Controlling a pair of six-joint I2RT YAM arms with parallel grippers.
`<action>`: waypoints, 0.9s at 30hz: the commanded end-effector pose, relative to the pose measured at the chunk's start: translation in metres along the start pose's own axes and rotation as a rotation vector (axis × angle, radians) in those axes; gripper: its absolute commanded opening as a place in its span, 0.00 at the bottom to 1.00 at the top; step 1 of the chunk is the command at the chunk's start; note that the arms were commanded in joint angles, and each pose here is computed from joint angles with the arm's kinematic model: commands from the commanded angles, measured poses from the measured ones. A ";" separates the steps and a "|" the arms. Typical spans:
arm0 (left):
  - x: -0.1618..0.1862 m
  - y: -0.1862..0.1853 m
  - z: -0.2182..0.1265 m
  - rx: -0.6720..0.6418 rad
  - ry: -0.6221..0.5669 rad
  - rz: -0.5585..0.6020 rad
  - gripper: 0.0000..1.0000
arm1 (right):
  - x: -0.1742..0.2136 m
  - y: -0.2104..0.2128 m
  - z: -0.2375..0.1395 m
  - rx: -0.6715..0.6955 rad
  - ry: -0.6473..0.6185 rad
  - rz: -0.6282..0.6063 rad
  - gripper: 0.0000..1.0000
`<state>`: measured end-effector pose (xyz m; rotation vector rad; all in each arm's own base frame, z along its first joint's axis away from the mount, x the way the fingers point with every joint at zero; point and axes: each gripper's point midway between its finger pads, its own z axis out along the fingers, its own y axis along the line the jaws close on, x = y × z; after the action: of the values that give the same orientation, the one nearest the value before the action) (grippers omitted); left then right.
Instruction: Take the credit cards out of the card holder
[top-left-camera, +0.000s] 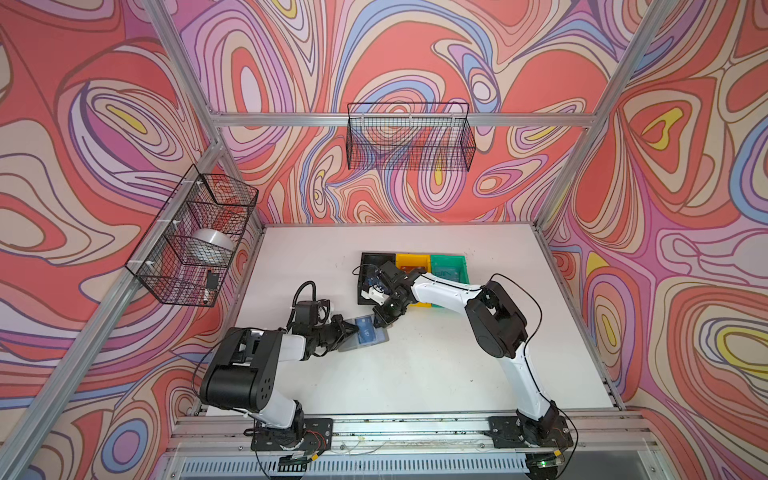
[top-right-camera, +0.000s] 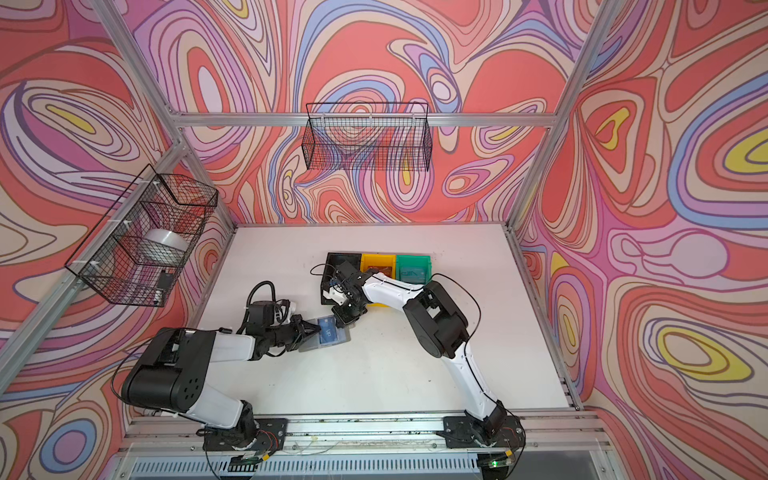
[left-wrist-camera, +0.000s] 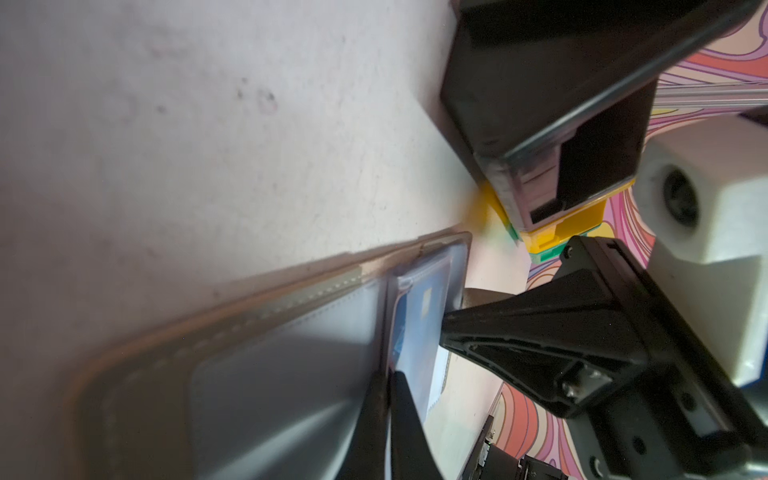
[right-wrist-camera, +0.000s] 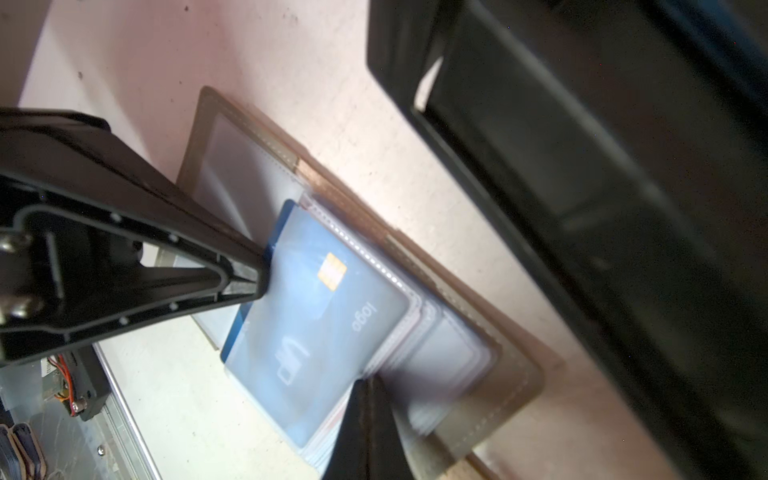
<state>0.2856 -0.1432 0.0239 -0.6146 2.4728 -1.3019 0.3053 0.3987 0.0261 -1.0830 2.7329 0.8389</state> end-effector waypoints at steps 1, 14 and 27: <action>0.002 0.004 0.001 -0.016 0.002 -0.002 0.04 | 0.035 -0.012 0.028 0.019 0.126 0.039 0.00; 0.007 0.014 0.000 -0.044 0.011 -0.009 0.04 | 0.038 -0.014 0.029 0.020 0.134 0.049 0.00; 0.008 0.023 -0.007 -0.050 0.008 -0.033 0.03 | 0.039 -0.014 0.031 0.019 0.141 0.058 0.00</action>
<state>0.2844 -0.1385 0.0238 -0.6067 2.4646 -1.3088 0.3048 0.3992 0.0259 -1.0833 2.7338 0.8468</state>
